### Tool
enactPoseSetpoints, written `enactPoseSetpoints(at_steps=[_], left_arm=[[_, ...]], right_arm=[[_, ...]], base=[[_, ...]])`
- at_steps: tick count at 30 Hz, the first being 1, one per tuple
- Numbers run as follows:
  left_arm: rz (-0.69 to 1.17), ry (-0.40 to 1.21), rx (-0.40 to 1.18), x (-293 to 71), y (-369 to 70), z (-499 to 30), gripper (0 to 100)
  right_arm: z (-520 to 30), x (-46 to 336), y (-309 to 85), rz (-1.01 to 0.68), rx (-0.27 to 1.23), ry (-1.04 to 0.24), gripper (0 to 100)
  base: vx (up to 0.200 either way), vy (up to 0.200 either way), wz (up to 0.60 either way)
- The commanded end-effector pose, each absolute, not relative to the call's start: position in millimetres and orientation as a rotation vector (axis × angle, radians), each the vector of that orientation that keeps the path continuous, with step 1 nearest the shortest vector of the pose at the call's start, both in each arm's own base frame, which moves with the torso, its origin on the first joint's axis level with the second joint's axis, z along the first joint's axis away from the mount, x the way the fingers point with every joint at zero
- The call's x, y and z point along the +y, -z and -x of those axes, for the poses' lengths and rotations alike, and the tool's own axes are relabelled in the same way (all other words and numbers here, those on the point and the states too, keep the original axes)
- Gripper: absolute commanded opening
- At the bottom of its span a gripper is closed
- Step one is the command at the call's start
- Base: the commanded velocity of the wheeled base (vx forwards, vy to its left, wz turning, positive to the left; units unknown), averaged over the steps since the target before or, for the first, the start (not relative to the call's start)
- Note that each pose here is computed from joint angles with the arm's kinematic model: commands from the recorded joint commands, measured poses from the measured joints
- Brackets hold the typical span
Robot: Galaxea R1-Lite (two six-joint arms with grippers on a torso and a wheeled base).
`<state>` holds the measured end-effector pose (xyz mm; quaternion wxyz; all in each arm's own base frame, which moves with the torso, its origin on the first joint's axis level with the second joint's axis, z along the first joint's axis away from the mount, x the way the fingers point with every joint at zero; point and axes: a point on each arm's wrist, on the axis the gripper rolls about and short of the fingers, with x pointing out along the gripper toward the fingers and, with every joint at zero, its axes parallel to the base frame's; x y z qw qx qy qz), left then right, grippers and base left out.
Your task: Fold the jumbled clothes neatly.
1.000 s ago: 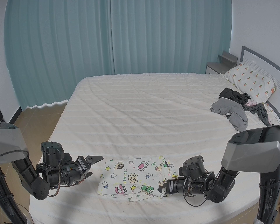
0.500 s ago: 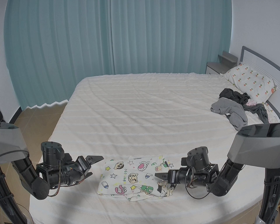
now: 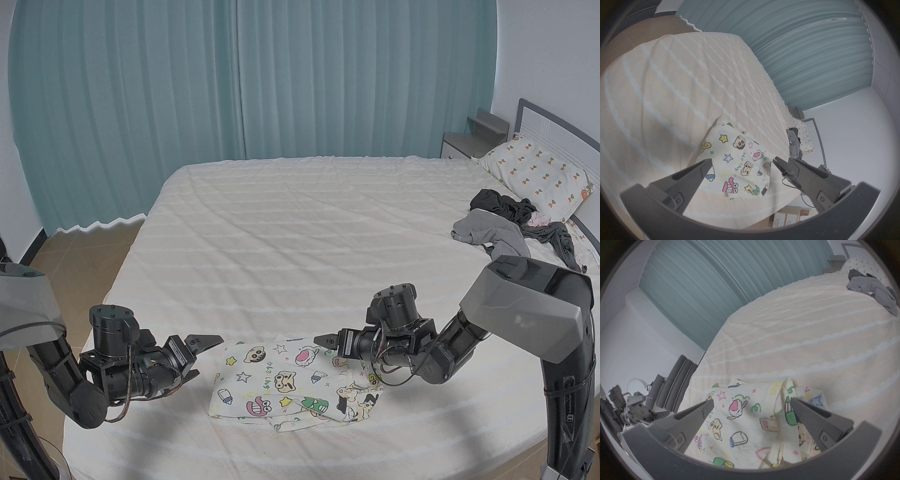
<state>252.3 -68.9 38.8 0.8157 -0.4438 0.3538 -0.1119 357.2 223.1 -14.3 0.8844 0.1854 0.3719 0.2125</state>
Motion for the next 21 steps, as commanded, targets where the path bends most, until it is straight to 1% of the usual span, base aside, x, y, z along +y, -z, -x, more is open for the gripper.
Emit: enactPoseSetpoints(at_steps=[1, 7, 8, 10, 14, 17, 21], left_arm=[[0.945, 0.229, 0.767, -69.4, -31.4, -253.6, 100], [0.945, 0.228, 0.769, -69.5, -30.1, -254.0, 100], [0.945, 0.228, 0.77, -69.5, -29.7, -254.0, 100], [0.945, 0.228, 0.77, -69.5, -29.7, -254.0, 100], [0.946, 0.226, 0.769, -69.1, -29.7, -254.1, 100], [0.946, 0.226, 0.769, -69.1, -29.7, -254.1, 100], [0.947, 0.226, 0.77, -69.1, -29.7, -254.1, 100]], right_arm=[[-365.4, 227.2, 31.9, -0.38, 0.793, -0.434, 100], [-373.5, 238.5, 37.1, -0.372, 0.807, -0.441, 100], [-374.5, 240.8, 38.9, -0.365, 0.826, -0.437, 0], [-379.0, 241.7, 43.7, -0.359, 0.842, -0.417, 0], [-383.3, 236.0, 42.5, -0.364, 0.829, -0.395, 0], [-389.2, 224.1, 35.8, -0.392, 0.813, -0.361, 0], [-392.9, 219.9, 23.1, -0.458, 0.795, -0.34, 0]], base=[[0.0, 0.0, 0.0], [0.0, 0.0, 0.0], [0.0, 0.0, 0.0], [0.0, 0.0, 0.0], [0.0, 0.0, 0.0], [0.0, 0.0, 0.0], [0.0, 0.0, 0.0]])
